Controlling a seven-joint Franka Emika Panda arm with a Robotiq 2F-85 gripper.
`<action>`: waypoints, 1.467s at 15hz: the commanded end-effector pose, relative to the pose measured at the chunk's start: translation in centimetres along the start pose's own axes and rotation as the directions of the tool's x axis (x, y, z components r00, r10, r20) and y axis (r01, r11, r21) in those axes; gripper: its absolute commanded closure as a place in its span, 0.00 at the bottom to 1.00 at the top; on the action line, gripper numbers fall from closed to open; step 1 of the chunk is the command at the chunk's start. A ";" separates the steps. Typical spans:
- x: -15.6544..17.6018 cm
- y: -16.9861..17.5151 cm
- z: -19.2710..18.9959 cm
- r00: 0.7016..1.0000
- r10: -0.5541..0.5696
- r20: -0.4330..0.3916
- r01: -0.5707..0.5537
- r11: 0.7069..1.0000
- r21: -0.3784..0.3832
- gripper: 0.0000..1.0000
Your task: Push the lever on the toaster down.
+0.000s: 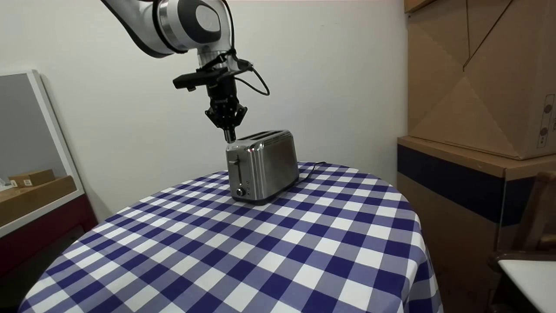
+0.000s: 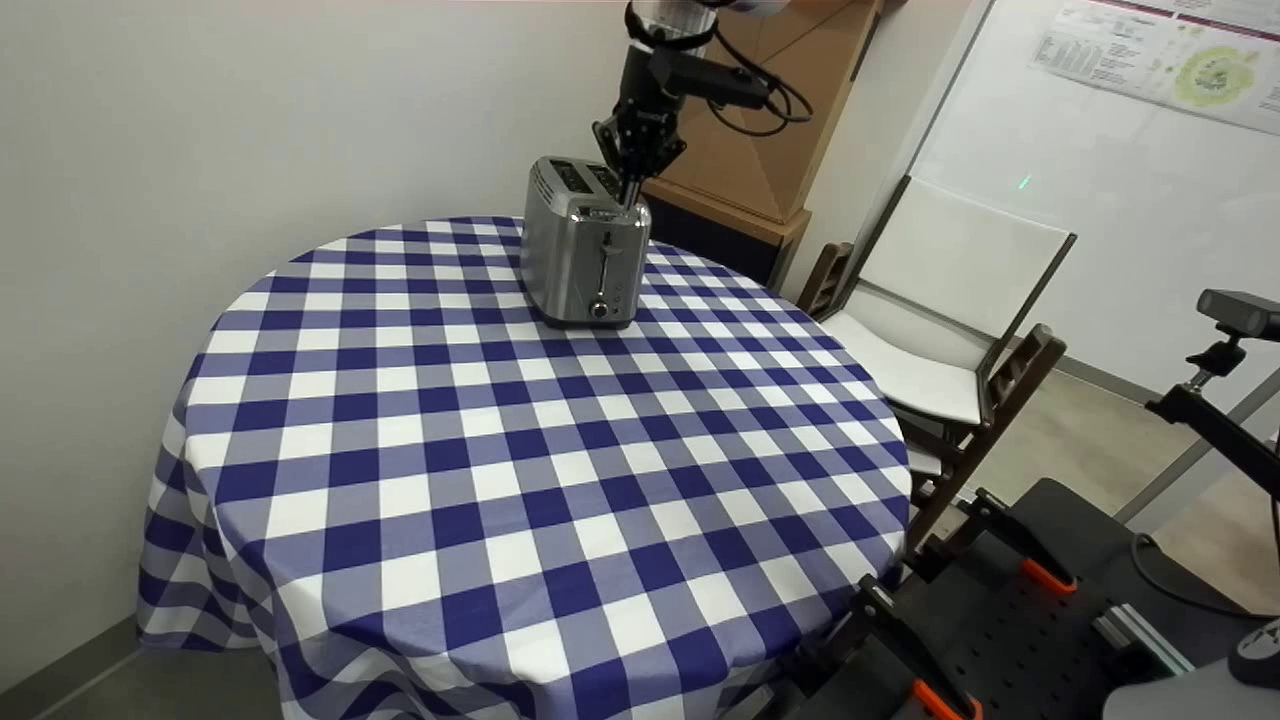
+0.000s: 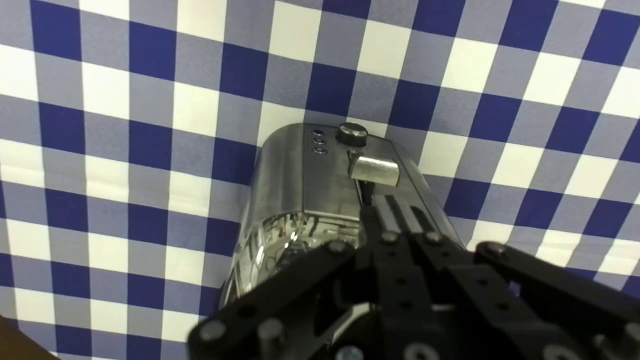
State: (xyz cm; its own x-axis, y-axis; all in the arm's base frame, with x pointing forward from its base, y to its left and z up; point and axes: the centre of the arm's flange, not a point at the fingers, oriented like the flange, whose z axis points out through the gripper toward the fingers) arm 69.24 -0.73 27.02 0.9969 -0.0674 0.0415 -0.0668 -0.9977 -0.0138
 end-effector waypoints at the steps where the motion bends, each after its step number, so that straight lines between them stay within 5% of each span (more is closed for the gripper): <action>1: 0.5 -0.7 2.4 1.000 -0.019 -0.006 0.019 0.999 -0.033 1.00; 15: -1.2 -2.0 14.1 0.995 -0.096 0.000 0.095 0.992 -0.079 1.00; 22: -2.3 -2.2 11.6 0.995 -0.095 -0.008 0.094 0.995 -0.038 1.00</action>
State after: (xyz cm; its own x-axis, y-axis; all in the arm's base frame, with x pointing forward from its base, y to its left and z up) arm 68.96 1.42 15.66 0.9983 0.0260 0.0523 0.0235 -0.9986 0.0477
